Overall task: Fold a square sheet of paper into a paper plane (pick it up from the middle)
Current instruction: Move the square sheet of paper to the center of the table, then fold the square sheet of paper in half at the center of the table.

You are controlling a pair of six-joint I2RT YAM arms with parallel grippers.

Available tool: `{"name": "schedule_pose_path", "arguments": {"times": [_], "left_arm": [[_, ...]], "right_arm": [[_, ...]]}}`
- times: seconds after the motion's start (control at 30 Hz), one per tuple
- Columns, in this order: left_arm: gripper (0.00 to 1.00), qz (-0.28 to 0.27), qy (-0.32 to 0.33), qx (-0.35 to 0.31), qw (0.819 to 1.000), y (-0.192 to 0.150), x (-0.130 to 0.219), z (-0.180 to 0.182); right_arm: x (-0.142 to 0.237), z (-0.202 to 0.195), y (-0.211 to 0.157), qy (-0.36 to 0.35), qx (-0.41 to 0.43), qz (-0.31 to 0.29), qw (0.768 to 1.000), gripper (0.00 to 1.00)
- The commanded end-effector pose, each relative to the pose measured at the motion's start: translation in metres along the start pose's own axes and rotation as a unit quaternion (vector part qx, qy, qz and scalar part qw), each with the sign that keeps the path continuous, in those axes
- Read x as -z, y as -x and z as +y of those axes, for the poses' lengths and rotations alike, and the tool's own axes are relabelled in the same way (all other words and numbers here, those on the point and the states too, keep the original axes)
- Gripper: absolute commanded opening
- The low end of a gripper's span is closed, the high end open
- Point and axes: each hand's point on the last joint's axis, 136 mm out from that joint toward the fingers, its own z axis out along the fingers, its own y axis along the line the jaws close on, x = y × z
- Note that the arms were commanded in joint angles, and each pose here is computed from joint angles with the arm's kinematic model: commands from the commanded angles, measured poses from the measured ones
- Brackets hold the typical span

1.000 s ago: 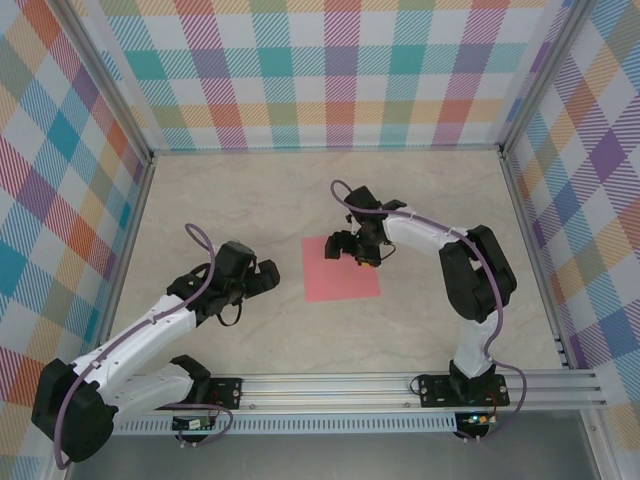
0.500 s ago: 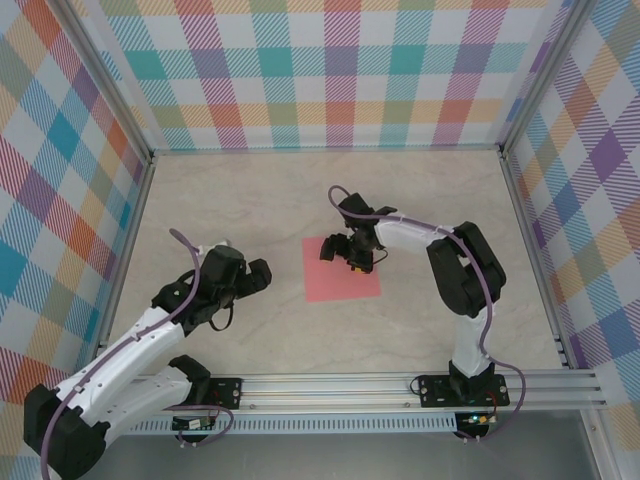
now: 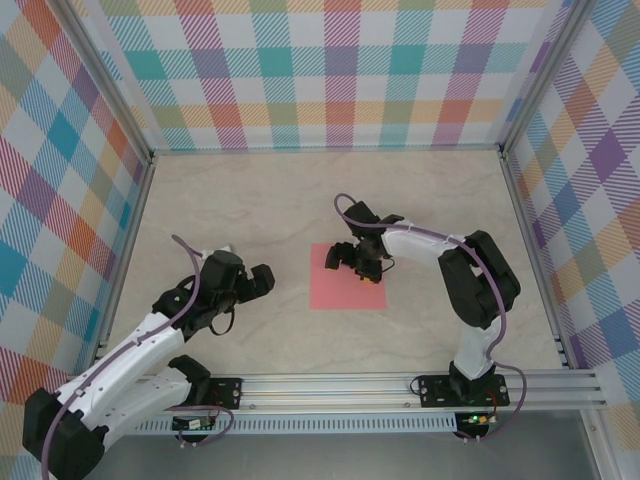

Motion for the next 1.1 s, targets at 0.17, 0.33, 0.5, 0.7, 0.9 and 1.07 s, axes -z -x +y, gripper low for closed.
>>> {"name": "schedule_pose_path", "arguments": {"times": [0.17,0.33,0.5,0.7,0.9,1.07], "left_arm": [[1.00,0.078,-0.026,-0.025,0.996,-0.006,-0.025,-0.031],[1.00,0.092,-0.023,-0.022,0.995,-0.005,-0.037,-0.036],[1.00,0.095,-0.017,-0.016,0.995,-0.002,-0.044,-0.037],[1.00,0.095,0.003,-0.011,0.995,0.004,-0.043,-0.035],[1.00,0.094,0.002,0.000,0.996,0.001,-0.045,-0.032],[1.00,0.098,0.006,-0.003,0.995,-0.001,-0.046,-0.029]], "right_arm": [[0.027,-0.005,0.013,-0.142,0.055,-0.082,0.985,1.00],[0.028,0.000,0.012,-0.169,0.056,-0.086,0.980,1.00],[0.004,0.008,0.001,-0.163,0.042,-0.031,0.985,1.00],[0.000,0.012,0.002,-0.155,0.035,-0.036,0.987,1.00],[-0.008,0.005,0.002,-0.187,0.030,-0.018,0.982,1.00],[-0.017,0.003,0.000,-0.189,0.028,-0.008,0.981,1.00]]}}
